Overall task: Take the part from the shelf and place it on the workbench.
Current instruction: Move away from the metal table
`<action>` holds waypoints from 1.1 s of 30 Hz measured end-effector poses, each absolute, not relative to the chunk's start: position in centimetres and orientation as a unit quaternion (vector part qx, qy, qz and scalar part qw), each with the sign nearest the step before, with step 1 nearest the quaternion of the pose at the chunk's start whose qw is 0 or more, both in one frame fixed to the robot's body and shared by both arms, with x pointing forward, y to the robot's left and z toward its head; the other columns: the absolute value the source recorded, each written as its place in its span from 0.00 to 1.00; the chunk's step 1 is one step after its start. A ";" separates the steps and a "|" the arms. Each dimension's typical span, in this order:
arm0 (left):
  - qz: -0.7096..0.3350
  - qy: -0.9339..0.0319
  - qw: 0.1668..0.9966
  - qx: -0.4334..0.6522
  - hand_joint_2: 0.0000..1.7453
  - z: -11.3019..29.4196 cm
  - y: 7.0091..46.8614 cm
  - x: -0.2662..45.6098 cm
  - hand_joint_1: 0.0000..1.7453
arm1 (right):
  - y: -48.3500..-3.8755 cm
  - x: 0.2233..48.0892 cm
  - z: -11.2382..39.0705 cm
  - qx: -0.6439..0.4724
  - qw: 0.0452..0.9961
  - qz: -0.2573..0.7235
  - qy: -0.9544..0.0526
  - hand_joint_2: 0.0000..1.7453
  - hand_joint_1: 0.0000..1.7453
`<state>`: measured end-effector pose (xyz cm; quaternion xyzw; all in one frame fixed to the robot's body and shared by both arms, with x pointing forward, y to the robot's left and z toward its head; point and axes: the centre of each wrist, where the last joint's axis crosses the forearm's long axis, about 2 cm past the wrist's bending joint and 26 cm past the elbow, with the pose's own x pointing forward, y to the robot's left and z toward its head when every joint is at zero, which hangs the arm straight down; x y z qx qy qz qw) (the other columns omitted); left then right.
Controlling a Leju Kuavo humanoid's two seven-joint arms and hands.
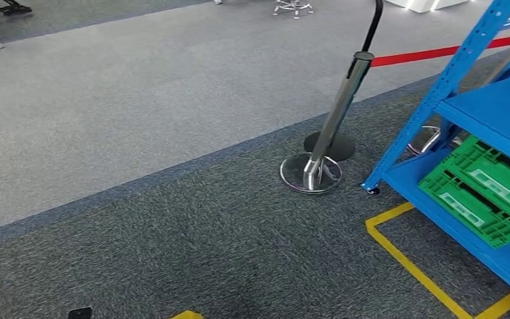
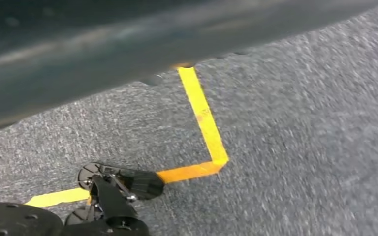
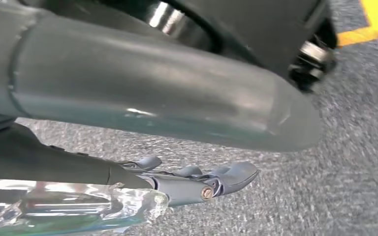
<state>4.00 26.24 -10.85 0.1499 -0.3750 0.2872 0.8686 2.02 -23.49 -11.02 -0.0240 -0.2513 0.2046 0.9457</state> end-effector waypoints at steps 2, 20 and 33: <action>0.287 -0.377 0.868 0.149 0.00 -10.8 26.3 4.2 0.00 | -23.5 2.0 -11.0 -0.024 0.946 0.204 -0.251 0.00 0.00; 0.288 -0.378 0.867 0.148 0.00 -10.8 26.3 4.3 0.00 | -23.5 1.7 -11.0 -0.020 0.948 0.201 -0.248 0.00 0.00; 0.277 -0.384 0.869 0.146 0.00 -10.8 26.2 4.2 0.00 | -23.6 2.1 -11.0 -0.020 0.947 0.198 -0.252 0.00 0.00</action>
